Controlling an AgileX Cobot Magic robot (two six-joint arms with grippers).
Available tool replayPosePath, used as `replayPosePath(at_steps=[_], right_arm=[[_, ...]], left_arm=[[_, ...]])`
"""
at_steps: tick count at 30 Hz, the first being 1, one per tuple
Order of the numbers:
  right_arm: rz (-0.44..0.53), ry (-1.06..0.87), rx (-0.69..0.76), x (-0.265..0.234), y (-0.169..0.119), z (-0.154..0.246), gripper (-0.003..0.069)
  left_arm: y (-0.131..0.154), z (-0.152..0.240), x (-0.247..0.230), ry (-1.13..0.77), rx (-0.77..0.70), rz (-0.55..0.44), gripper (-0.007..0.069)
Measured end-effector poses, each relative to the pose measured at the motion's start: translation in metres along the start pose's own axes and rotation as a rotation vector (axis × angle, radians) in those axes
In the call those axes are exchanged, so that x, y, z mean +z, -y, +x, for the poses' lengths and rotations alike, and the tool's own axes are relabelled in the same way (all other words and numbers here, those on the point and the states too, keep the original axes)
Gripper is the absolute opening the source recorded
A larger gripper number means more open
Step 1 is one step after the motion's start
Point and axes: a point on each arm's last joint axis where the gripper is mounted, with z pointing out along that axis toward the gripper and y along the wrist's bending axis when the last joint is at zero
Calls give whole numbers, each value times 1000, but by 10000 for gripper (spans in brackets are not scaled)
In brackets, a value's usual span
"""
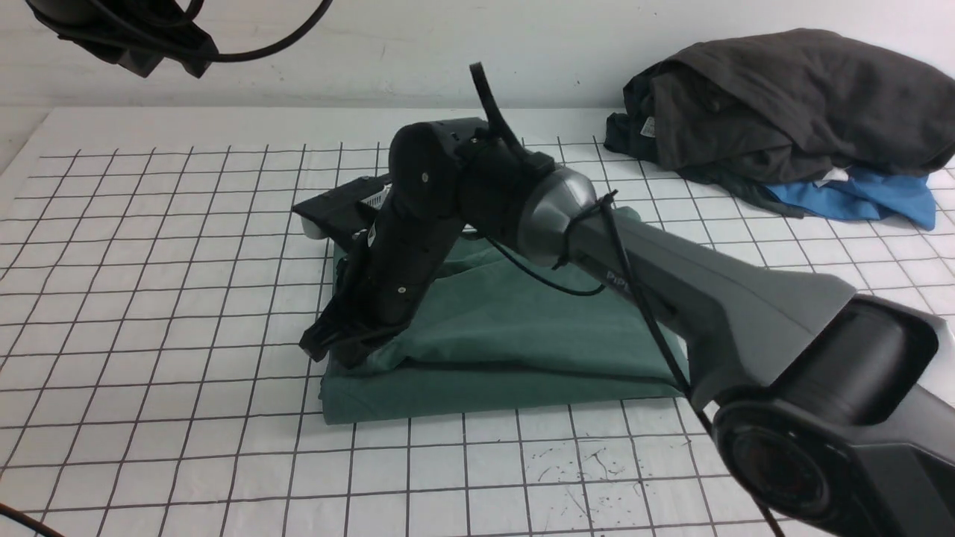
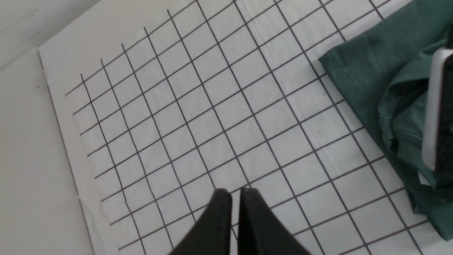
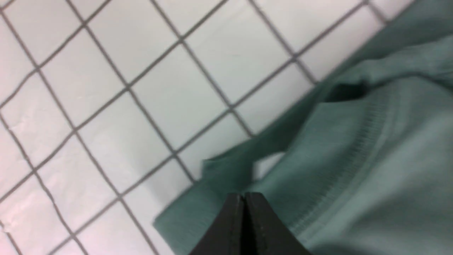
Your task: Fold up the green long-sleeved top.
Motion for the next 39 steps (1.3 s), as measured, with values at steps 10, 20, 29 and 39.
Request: replayPosePath(at_steps=[10,20,29,39], right_arm=[[239,257,25,-176,18,-8,-14],[312,233,44,-277,-21,98,-14],[420,556,9,-301,-55,192,-14],[505,813,-44,-304,-86,290,-15]], left_arm=[[-8,22,-75,150,-48,-48,15],[27,143,-109,212,-268,-13,15],[78,259,-75,295,-325,42,15],[107,326,-62,659,-357,10,15]])
